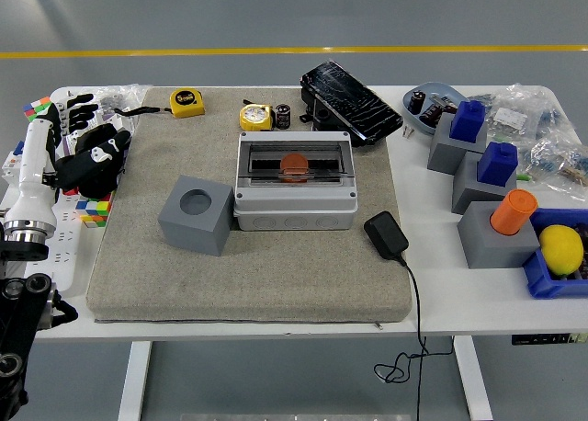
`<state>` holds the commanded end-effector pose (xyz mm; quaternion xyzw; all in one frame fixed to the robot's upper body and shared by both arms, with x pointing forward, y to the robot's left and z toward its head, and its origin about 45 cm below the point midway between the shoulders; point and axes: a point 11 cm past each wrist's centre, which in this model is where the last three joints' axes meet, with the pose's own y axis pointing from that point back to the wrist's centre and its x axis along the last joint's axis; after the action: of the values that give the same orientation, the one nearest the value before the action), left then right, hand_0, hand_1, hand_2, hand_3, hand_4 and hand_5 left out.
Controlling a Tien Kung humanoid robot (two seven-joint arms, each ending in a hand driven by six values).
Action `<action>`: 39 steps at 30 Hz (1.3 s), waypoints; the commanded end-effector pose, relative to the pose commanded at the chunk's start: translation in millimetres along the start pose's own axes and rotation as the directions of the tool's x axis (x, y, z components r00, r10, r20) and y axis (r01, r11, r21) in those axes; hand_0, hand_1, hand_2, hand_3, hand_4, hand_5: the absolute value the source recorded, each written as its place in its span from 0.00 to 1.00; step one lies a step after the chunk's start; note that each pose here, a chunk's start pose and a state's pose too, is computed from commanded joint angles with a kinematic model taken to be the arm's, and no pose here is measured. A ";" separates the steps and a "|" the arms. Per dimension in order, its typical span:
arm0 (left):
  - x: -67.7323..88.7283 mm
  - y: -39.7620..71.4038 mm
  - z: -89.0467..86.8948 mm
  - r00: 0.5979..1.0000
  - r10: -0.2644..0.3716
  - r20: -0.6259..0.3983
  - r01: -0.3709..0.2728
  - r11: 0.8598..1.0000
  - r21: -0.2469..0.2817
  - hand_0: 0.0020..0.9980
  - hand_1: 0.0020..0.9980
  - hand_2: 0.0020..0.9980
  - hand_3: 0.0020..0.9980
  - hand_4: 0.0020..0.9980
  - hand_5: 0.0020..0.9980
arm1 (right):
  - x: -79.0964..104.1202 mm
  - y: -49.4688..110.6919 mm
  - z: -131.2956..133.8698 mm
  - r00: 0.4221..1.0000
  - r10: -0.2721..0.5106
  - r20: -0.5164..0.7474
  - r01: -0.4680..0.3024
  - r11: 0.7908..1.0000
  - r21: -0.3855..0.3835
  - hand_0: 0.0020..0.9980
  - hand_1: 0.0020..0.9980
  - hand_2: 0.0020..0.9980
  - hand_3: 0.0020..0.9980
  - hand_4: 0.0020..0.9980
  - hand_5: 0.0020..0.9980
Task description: Fetch the battery,place it into the box,close the lid of the box
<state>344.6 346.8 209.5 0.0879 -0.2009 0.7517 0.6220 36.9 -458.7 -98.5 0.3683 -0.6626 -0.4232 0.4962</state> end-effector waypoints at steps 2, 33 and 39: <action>-0.1 0.4 -0.8 1.000 -0.002 0.002 0.002 1.000 0.002 0.69 0.72 0.72 0.75 1.00 0.35 | -0.2 0.0 0.1 1.000 0.000 0.001 0.000 1.000 -0.001 0.63 0.64 0.67 0.57 0.99 0.52; -3.5 3.0 -5.1 0.999 -0.031 0.021 0.030 0.999 0.013 0.69 0.70 0.72 0.74 1.00 0.35 | -0.1 0.1 -1.1 1.000 -0.002 -0.012 0.002 1.000 -0.006 0.63 0.64 0.67 0.57 0.99 0.52; -2.5 3.4 -5.1 0.999 -0.027 0.020 0.027 1.000 0.014 0.69 0.70 0.72 0.74 1.00 0.35 | 1.0 0.1 -1.3 1.000 0.000 -0.015 0.000 1.000 -0.004 0.64 0.64 0.67 0.57 0.99 0.52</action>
<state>342.4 346.1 203.3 0.1023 -0.2009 0.7436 0.6295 37.9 -459.9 -97.9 0.3703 -0.6581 -0.4218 0.5018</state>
